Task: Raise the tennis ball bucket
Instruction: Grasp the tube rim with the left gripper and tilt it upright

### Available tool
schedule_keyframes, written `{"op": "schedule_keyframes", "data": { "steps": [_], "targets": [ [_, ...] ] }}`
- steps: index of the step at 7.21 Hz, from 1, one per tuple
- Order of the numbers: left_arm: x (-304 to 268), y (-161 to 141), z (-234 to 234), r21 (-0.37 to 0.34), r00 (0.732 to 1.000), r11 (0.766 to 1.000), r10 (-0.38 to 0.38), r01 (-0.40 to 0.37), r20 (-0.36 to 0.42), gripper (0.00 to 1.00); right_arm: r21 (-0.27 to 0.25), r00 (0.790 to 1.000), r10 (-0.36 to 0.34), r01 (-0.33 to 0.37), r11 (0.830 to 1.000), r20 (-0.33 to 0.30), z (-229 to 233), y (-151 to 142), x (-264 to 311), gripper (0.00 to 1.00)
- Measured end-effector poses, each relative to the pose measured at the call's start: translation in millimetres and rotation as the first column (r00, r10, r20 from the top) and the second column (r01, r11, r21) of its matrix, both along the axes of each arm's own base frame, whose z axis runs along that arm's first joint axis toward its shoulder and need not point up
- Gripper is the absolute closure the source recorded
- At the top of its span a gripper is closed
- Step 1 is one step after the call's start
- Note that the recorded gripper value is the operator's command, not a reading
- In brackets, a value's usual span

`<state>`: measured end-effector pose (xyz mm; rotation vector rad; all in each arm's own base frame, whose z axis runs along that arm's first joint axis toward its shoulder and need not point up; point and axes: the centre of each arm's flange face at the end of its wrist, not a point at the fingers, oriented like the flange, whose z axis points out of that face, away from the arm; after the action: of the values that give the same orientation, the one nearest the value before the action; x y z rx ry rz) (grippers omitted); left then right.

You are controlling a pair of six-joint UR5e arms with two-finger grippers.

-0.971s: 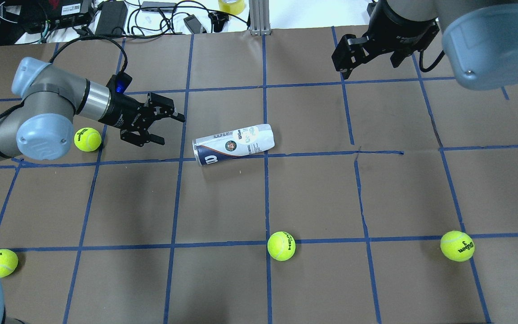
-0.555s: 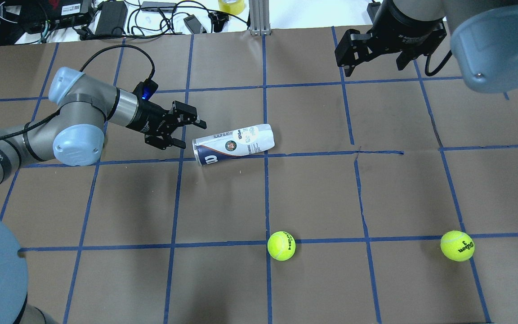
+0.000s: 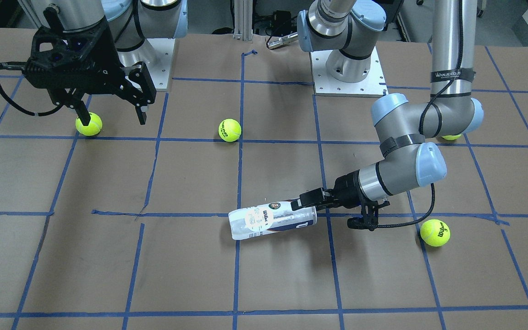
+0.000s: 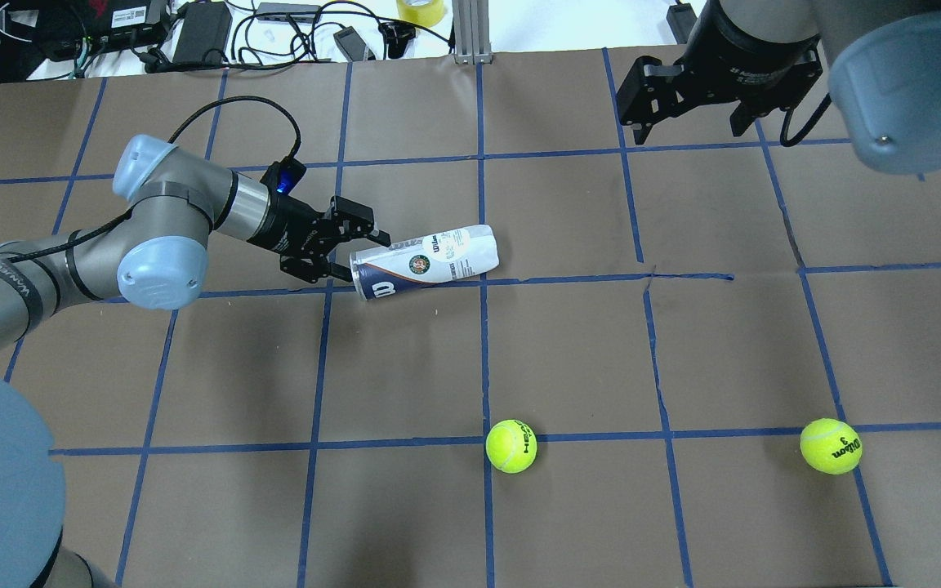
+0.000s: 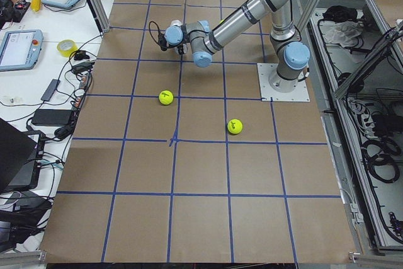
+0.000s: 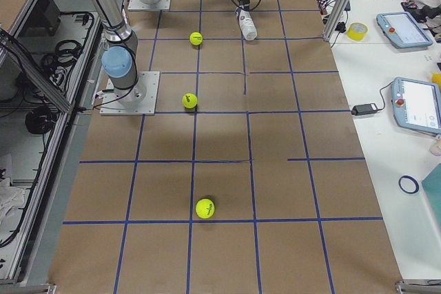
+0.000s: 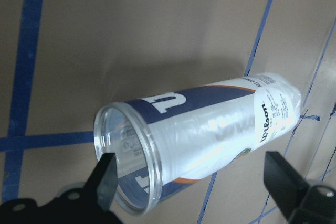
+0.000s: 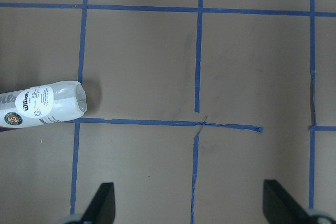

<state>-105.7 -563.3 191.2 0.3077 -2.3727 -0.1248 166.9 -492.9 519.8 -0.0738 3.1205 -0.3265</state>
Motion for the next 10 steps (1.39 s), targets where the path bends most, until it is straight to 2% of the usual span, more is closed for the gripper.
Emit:
{"op": "schedule_keyframes", "data": {
  "steps": [1,2,3,4,6,9,10],
  "targets": [
    [-2.0,0.4,-1.3,0.005,1.0,1.0,0.005,-0.004,-0.027,0.68,-0.002,1.0,0.006,-0.006,1.0,-0.001,0.0,-0.3,-0.1,0.0],
    [-3.1,1.0,-3.8,0.013,0.999,1.0,0.007,-0.007,-0.041,0.96,-0.007,1.0,0.014,-0.014,1.0,-0.003,0.3,-1.2,-0.5,0.0],
    [-3.5,1.0,-6.9,0.02,0.999,1.0,0.009,-0.008,-0.049,1.0,-0.008,1.0,0.019,-0.019,1.0,-0.004,0.0,-1.7,-0.7,0.0],
    [-3.3,-0.3,-9.0,0.026,0.999,1.0,0.013,-0.012,-0.049,1.0,-0.007,1.0,0.017,-0.017,1.0,-0.003,-0.4,-2.1,-1.3,0.0],
    [-0.7,-15.9,8.9,0.061,0.995,0.994,0.098,-0.096,-0.033,1.0,-0.005,1.0,0.003,-0.003,1.0,-0.005,-1.2,-5.9,-12.4,0.0],
    [-4.9,-72.5,106.0,0.068,0.958,0.955,0.288,-0.288,0.009,1.0,0.005,1.0,-0.013,0.013,1.0,-0.002,-2.3,-9.6,-28.3,0.0],
    [-7.5,-87.6,144.4,0.056,0.946,0.946,0.316,-0.32,0.074,1.0,0.007,1.0,0.0,0.0,1.0,-0.007,-3.1,-10.1,-29.5,0.0]
  ]
}}
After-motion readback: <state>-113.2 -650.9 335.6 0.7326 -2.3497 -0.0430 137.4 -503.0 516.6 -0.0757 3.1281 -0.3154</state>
